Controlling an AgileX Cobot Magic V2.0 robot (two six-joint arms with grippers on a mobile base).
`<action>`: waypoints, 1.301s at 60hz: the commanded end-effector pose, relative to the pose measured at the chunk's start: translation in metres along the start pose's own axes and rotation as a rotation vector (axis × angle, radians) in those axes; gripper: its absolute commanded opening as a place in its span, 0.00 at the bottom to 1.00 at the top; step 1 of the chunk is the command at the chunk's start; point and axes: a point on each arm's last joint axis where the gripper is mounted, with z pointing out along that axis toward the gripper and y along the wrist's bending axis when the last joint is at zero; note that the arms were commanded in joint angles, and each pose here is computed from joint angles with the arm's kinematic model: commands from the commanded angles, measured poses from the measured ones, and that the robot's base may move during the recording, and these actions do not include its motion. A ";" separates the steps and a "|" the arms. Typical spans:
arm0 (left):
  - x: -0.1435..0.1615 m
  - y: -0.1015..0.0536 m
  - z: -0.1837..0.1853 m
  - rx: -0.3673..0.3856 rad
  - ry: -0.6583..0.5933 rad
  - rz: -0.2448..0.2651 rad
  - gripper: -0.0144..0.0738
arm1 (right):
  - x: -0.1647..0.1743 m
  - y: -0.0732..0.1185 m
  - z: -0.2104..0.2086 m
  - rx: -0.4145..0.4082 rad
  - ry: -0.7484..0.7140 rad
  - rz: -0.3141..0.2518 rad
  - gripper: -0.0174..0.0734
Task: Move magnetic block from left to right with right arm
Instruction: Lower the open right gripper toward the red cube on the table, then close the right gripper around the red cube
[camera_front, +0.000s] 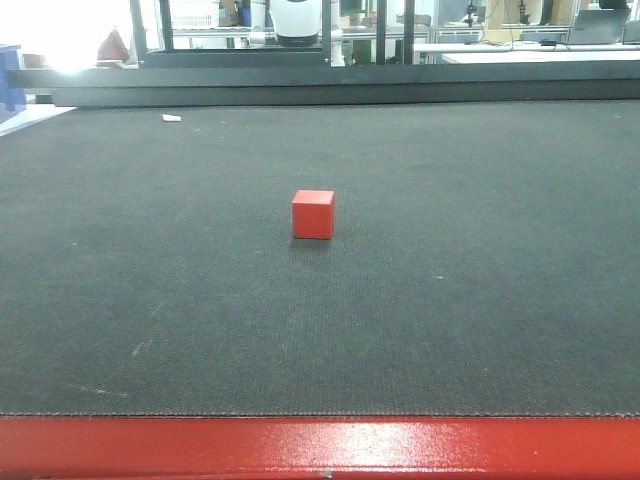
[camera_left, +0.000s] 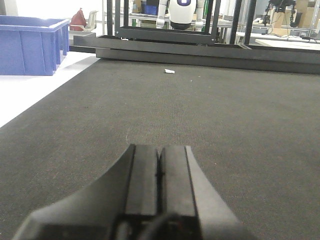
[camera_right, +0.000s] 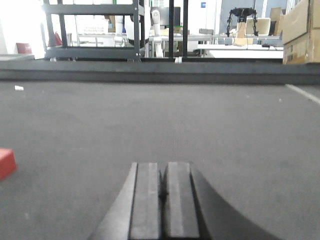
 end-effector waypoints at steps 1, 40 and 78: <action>-0.005 0.000 -0.001 0.003 -0.090 -0.004 0.03 | -0.048 0.003 -0.005 -0.002 -0.172 -0.011 0.26; -0.005 0.000 -0.001 0.003 -0.090 -0.004 0.03 | -0.150 0.034 0.149 -0.115 0.290 -0.016 0.87; -0.005 0.000 -0.001 0.003 -0.090 -0.004 0.03 | -0.115 0.208 0.304 -0.163 0.946 0.119 0.87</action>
